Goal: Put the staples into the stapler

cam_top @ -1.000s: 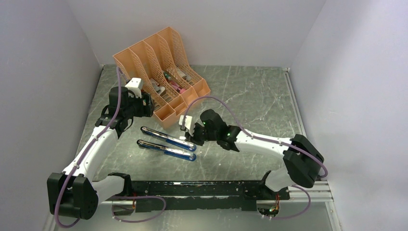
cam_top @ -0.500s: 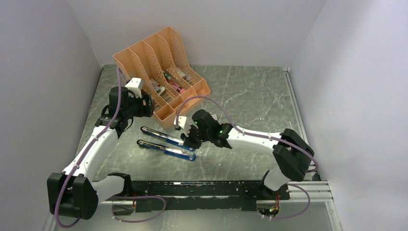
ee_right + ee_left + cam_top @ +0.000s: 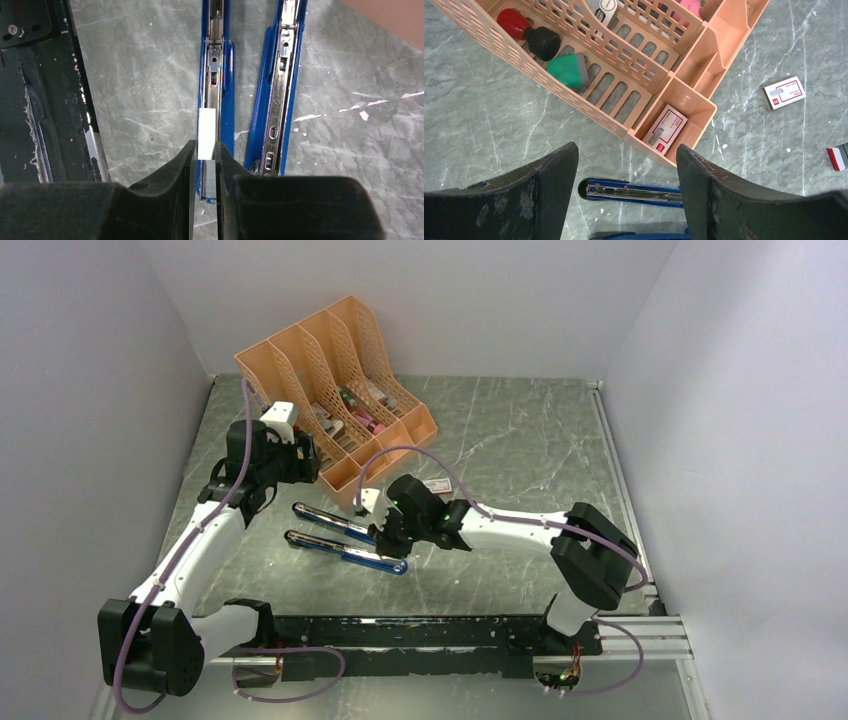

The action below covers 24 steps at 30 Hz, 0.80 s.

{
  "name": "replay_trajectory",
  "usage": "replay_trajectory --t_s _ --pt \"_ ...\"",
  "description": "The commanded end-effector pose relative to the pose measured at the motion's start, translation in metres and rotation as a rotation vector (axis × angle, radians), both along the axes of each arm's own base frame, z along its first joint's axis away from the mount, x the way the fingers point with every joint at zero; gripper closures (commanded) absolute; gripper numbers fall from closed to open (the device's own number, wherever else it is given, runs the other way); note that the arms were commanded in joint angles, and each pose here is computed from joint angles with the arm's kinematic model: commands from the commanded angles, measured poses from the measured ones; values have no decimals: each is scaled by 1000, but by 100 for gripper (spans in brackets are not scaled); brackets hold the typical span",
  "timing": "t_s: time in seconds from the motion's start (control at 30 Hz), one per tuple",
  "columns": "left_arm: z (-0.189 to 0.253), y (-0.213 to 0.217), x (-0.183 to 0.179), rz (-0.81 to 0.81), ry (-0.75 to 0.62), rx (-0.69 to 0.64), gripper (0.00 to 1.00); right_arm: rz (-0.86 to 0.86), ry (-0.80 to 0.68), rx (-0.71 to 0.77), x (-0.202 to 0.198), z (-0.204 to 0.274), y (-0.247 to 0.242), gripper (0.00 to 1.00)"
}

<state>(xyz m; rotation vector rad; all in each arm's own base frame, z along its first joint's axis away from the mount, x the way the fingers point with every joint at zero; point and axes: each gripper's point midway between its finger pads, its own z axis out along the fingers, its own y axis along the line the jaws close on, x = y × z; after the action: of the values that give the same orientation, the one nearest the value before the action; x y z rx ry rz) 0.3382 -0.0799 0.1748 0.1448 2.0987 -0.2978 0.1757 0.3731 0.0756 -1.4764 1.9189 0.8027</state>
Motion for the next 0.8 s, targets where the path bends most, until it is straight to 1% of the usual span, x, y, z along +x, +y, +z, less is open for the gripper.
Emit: replay_trajectory --t_s 0.0,0.37,0.57,0.77 --pt "6 1 1 -4 -23 -3 24 -11 24 -11 0 -1 7 100" --pt "7 0 1 -7 -25 -4 24 -59 65 0 -1 -1 8 100" --pt "6 1 1 -5 -24 -3 24 -116 80 -7 1 -3 4 100" --pt "7 1 2 -6 -26 -4 24 -123 96 -11 -1 -6 3 100"
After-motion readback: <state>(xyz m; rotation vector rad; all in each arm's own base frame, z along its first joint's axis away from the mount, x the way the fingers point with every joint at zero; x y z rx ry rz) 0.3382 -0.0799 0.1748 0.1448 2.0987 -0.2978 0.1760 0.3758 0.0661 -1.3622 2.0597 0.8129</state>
